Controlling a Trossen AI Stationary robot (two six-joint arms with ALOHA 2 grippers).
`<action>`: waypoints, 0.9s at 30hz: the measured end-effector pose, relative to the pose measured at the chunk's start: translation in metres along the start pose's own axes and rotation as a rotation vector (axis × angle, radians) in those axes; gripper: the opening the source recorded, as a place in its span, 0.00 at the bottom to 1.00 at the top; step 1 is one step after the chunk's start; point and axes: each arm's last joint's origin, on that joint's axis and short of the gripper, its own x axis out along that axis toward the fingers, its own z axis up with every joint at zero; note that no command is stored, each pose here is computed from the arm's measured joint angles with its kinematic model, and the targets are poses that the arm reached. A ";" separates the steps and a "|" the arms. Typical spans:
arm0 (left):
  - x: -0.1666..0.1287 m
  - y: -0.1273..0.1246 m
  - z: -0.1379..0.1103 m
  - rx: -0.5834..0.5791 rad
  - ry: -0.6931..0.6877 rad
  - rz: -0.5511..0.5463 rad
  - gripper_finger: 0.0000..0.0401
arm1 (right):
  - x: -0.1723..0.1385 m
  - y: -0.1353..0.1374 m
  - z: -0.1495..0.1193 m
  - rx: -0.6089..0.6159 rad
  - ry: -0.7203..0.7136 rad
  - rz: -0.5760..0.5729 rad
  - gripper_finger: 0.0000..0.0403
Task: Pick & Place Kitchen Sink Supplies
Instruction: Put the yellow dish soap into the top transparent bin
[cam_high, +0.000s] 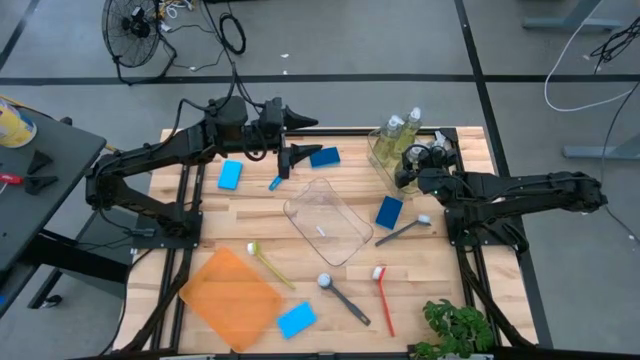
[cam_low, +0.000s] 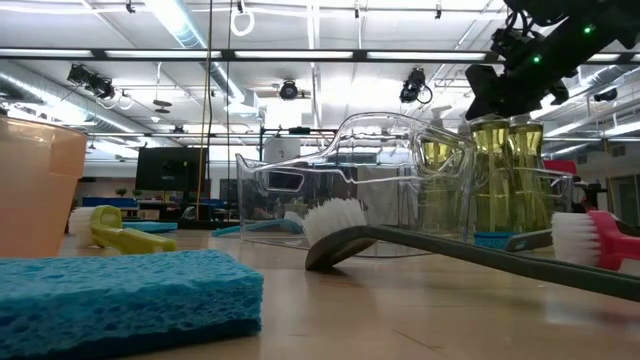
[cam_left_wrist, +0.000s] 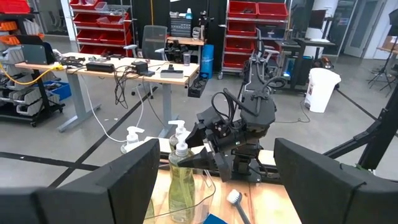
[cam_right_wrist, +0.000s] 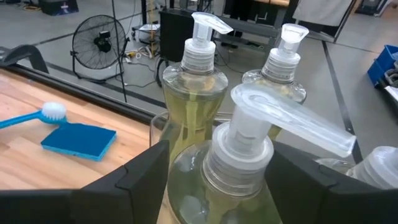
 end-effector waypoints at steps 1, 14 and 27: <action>0.000 0.000 0.000 0.000 0.000 0.000 0.79 | 0.000 0.000 0.000 0.000 0.001 0.001 0.63; 0.000 0.000 0.000 0.004 0.000 0.000 0.79 | 0.000 0.002 0.002 0.049 0.010 0.051 0.86; 0.000 0.000 0.000 0.010 0.001 0.000 0.79 | -0.006 0.000 0.004 -0.004 0.016 0.136 0.84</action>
